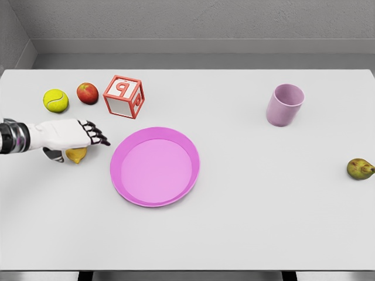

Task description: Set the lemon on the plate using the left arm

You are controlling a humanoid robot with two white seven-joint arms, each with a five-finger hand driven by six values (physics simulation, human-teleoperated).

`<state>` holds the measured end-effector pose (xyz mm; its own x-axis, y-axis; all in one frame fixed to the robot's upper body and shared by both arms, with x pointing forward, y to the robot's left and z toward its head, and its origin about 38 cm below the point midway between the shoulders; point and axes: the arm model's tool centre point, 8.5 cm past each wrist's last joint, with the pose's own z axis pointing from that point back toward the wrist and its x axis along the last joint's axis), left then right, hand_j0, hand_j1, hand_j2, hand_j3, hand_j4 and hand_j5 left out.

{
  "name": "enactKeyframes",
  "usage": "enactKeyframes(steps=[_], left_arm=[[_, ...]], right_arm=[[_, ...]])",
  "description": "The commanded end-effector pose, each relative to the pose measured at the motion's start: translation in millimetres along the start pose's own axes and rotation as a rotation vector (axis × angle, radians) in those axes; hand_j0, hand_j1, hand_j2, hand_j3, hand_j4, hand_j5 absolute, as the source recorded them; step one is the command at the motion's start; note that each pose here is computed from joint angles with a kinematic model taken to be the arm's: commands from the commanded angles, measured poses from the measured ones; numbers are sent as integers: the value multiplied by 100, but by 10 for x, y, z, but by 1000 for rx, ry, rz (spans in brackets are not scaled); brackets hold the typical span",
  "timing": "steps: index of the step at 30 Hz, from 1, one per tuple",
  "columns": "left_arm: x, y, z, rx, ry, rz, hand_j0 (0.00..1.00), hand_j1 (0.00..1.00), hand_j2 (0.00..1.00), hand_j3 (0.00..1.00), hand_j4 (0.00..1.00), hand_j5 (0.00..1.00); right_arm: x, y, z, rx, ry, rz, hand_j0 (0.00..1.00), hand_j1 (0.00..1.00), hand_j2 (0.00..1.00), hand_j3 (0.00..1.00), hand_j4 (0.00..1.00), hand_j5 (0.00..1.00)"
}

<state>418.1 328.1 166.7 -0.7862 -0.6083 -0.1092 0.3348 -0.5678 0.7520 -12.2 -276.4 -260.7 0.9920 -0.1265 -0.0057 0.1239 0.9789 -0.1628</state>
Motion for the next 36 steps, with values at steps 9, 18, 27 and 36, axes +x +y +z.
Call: enactKeyframes(steps=[9,18,27,36], left_arm=[[-10,-22,6,-8,1,4,82,82,82,82,82,82],[9,-23,-8,-8,-5,3,67,67,67,67,67,67],[19,-29,-18,-11,-8,2,46,46,46,46,46,46],[-40,21,34,5,6,8,43,43,43,43,43,43]], right_arm=[[0,0,0,0,0,0,100,100,100,100,100,100],[0,0,0,0,0,0,100,100,100,100,100,100],[0,0,0,0,0,0,100,100,100,100,100,100],[0,0,0,0,0,0,100,100,100,100,100,100]])
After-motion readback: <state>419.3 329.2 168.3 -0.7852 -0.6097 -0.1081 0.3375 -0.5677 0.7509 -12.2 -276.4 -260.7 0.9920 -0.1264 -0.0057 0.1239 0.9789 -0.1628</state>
